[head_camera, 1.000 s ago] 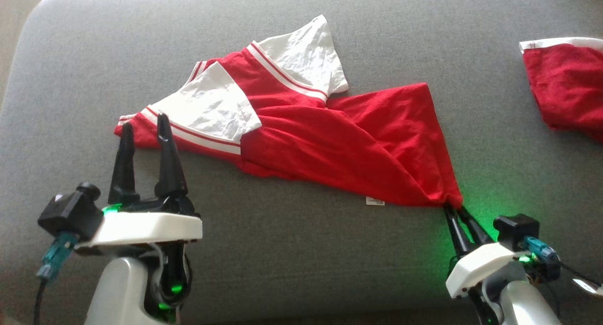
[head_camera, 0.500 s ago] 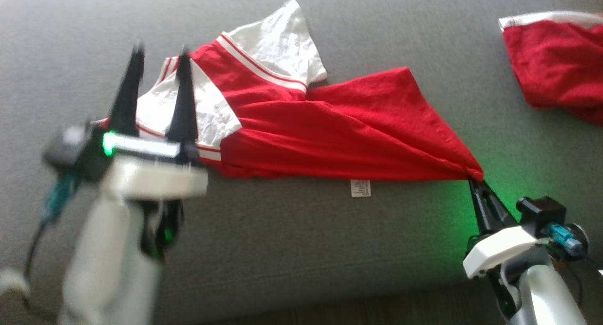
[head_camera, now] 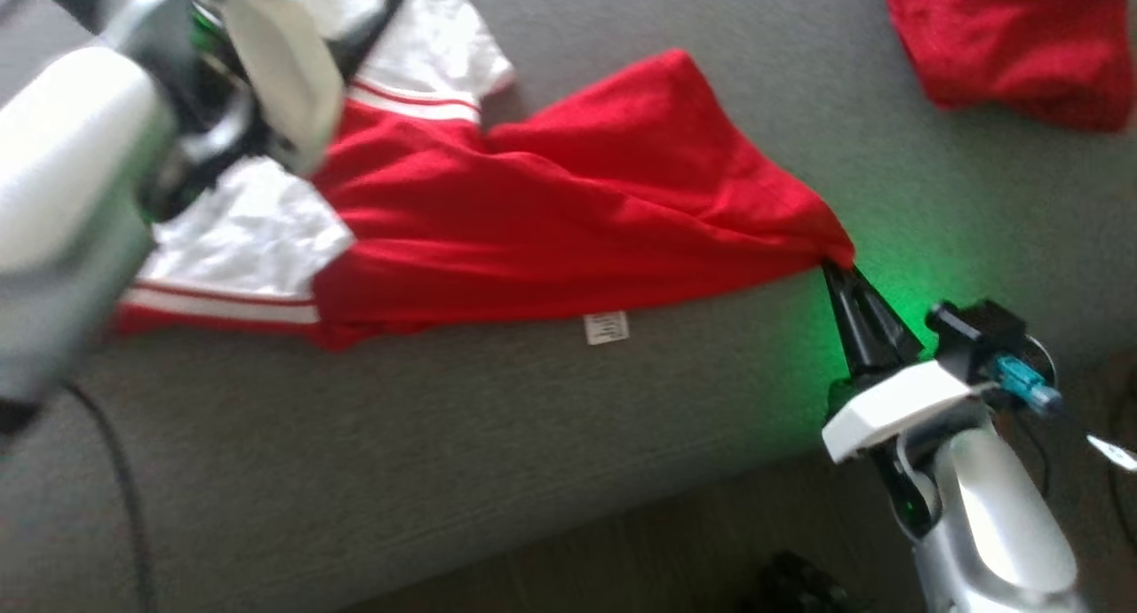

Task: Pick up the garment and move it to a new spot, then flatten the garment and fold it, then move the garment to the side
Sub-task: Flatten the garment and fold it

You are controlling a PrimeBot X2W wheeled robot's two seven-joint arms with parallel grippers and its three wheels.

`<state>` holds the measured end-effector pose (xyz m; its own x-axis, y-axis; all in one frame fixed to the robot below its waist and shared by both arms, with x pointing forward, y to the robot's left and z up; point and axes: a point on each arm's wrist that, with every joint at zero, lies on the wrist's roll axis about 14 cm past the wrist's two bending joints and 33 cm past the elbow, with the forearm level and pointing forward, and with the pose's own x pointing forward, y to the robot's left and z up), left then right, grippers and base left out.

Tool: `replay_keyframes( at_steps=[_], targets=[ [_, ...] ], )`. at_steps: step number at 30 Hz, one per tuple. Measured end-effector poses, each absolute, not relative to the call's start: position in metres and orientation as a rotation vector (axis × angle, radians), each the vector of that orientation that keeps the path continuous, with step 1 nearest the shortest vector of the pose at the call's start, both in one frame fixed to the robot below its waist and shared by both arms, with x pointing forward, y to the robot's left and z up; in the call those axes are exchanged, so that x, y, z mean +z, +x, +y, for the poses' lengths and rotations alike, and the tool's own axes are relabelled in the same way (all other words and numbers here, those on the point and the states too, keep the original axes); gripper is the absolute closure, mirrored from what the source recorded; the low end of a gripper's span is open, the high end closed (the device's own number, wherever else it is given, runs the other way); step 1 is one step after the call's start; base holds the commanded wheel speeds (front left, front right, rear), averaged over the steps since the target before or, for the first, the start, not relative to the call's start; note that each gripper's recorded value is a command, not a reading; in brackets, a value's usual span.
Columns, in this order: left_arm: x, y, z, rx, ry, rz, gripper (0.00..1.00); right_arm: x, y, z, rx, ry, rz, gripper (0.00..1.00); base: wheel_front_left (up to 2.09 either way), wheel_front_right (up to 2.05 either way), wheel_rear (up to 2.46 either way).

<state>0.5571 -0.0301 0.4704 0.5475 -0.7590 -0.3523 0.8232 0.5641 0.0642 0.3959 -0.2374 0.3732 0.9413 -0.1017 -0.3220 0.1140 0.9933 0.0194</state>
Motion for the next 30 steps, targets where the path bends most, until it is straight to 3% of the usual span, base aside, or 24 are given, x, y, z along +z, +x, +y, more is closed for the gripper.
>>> replay_keyframes(
  at_steps=[4, 15, 24, 25, 26, 27, 28, 30],
  targets=[
    [0.449, 0.585, -0.032, -0.959, 0.381, 0.354, 0.0, 0.369, 0.389, -0.247, -0.135, 0.029, 0.349, 1.0, 0.0, 0.0, 0.0],
    [0.391, 0.63, -0.038, -0.886, 0.366, 0.501, 0.0, 0.361, 0.378, -0.259, -0.181, 0.037, 0.378, 1.0, 0.0, 0.0, 0.0],
    [0.37, 0.636, -0.047, -0.899, 0.405, 0.535, 0.0, 0.357, 0.38, -0.262, -0.186, 0.033, 0.387, 1.0, 0.0, 0.0, 0.0],
    [0.369, 0.635, -0.047, -0.901, 0.406, 0.541, 0.06, 0.357, 0.381, -0.261, -0.185, 0.034, 0.386, 1.0, 0.0, 0.0, 0.0],
    [0.37, 0.634, -0.047, -0.902, 0.402, 0.55, 0.4, 0.357, 0.382, -0.261, -0.183, 0.034, 0.384, 1.0, 0.0, 0.0, 0.0],
    [0.37, 0.634, -0.047, -0.902, 0.402, 0.55, 0.62, 0.357, 0.382, -0.261, -0.183, 0.034, 0.384, 1.0, 0.0, 0.0, 0.0],
    [0.37, 0.633, -0.048, -0.903, 0.392, 0.559, 1.0, 0.358, 0.383, -0.261, -0.182, 0.034, 0.381, 1.0, 0.0, 0.0, 0.0],
    [0.371, 0.629, -0.048, -0.907, 0.383, 0.578, 1.0, 0.359, 0.385, -0.261, -0.181, 0.035, 0.375, 1.0, 0.0, 0.0, 0.0]
  ],
)
